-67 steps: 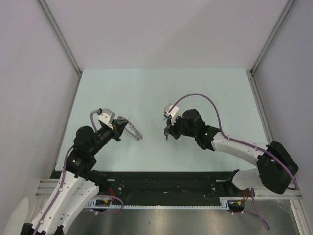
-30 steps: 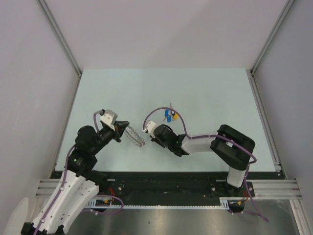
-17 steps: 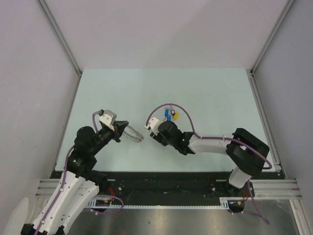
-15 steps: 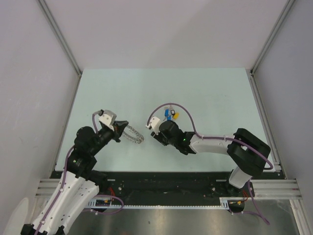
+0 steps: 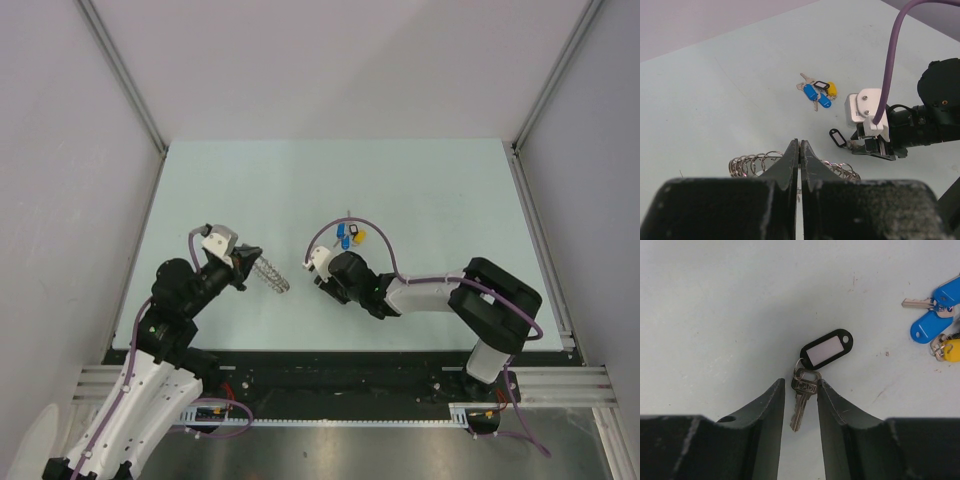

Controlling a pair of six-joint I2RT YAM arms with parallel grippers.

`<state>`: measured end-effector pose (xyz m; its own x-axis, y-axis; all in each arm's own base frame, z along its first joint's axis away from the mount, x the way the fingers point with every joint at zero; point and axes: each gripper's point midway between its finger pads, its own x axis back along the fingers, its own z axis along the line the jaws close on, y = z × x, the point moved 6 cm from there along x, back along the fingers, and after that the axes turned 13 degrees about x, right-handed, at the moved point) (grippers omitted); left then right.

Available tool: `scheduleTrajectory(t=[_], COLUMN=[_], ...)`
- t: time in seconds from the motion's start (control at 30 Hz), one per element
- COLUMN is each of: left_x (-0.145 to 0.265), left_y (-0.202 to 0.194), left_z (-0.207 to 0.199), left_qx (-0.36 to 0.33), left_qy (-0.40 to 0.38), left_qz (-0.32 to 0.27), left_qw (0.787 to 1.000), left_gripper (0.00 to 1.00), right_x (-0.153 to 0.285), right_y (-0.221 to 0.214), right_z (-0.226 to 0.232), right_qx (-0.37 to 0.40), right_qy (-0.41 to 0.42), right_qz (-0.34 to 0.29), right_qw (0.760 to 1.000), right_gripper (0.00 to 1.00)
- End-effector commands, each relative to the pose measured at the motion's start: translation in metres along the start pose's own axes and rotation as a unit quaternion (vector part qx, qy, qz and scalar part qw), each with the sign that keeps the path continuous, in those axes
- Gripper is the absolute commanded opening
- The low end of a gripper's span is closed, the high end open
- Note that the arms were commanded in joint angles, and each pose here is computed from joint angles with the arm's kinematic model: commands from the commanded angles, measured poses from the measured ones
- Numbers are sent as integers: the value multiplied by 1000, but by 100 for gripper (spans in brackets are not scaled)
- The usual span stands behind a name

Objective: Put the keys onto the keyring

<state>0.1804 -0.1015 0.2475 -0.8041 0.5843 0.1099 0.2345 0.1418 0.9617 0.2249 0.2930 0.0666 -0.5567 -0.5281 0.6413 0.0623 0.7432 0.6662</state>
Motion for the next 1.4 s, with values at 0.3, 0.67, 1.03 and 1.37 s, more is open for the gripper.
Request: scheduleTrajectory(t=[0.3,0.67,1.03,1.37], left_x=[1,2,1,1], left_y=[16,17,17,17], left_z=[-1,-1,-1,-3], left_qx=[-13,-13,-13,-15], left_qy=[0,0,-2,-9], left_qz=[-33,-34,-33,-34], left_qw=[999,999,999,999], left_gripper=[2,2,2,2], right_x=[-10,-14,-10,8], right_y=[1,-3,-2,12], right_z=[-5,-7,-8,-13], right_qx=[-7,-2,-6,-27], right_qy=[-13,-14,-13,6], right_qz=[-13,-8,-7,-37], right_qw=[1000,1000,1000,999], right_gripper=[29,29,12,0])
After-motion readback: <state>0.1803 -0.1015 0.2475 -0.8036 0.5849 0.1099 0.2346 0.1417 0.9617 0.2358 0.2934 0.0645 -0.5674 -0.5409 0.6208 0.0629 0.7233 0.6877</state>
